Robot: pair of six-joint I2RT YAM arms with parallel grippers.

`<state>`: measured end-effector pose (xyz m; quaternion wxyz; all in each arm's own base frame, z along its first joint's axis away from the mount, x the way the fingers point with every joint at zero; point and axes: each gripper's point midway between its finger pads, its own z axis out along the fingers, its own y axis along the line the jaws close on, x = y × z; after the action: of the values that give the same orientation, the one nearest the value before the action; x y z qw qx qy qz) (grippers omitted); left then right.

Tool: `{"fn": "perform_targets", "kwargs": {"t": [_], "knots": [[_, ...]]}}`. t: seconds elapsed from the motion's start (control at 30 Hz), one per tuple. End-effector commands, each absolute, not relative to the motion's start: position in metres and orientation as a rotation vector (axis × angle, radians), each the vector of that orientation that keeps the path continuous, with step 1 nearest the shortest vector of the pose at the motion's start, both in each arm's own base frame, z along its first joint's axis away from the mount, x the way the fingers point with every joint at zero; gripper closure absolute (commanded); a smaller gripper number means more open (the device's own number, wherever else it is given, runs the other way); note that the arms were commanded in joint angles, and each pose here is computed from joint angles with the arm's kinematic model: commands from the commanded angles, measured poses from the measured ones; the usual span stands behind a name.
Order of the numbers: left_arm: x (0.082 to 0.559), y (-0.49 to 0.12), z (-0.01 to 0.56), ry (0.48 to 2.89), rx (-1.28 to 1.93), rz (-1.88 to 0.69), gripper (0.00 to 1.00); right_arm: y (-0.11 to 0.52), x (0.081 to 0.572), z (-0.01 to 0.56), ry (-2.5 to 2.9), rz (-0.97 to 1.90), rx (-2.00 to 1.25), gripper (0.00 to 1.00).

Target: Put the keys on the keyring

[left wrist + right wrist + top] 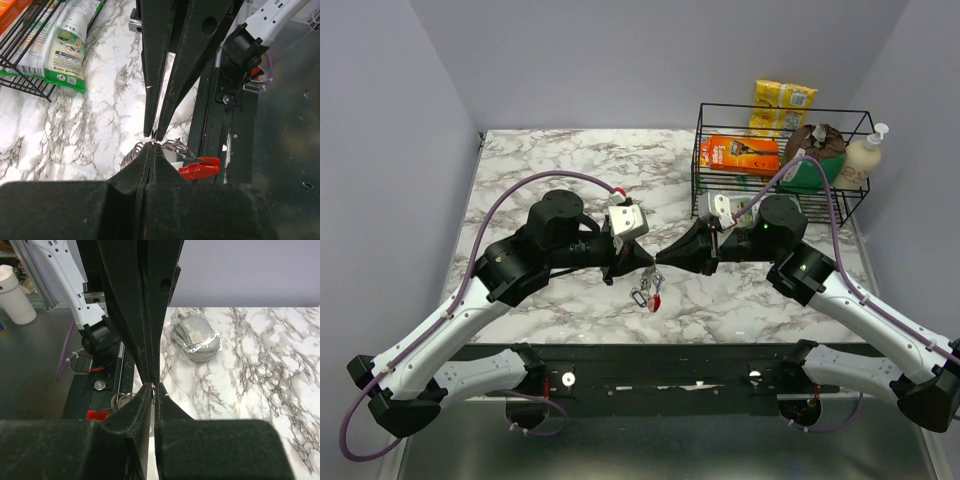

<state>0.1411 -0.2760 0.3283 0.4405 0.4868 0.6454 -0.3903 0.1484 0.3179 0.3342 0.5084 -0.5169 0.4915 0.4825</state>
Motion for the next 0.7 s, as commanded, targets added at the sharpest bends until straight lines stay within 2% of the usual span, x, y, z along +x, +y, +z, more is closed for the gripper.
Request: {"fn": "perform_targets", "kwargs": {"t": [0.0, 0.1, 0.2, 0.27, 0.3, 0.67], "knots": [[0.1393, -0.2763, 0.3467, 1.524, 1.186, -0.971, 1.0, 0.3173, 0.1482, 0.33, 1.209, 1.164, -1.262, 0.81], [0.1376, -0.2772, 0.3478, 1.513, 1.185, -0.983, 1.0, 0.3168, 0.1501, 0.3295, 1.212, 1.151, -1.256, 0.75], [0.1368, -0.2776, 0.3473, 1.512, 1.183, -0.988, 1.0, 0.3162, 0.1509, 0.3297, 1.214, 1.144, -1.25, 0.75], [0.1373, -0.2785, 0.3464, 1.515, 1.185, -0.99, 1.0, 0.3153, 0.1507, 0.3269, 1.238, 1.146, -1.251, 0.86], [0.1363, -0.2792, 0.3467, 1.512, 1.189, -0.995, 1.0, 0.3152, 0.1509, 0.3259, 1.242, 1.145, -1.25, 1.0], [0.1426, -0.2795, 0.3502, 1.51, 1.144, -0.975, 1.0, 0.3201, 0.154, 0.3282, 1.281, 1.183, -1.219, 1.0]]}}
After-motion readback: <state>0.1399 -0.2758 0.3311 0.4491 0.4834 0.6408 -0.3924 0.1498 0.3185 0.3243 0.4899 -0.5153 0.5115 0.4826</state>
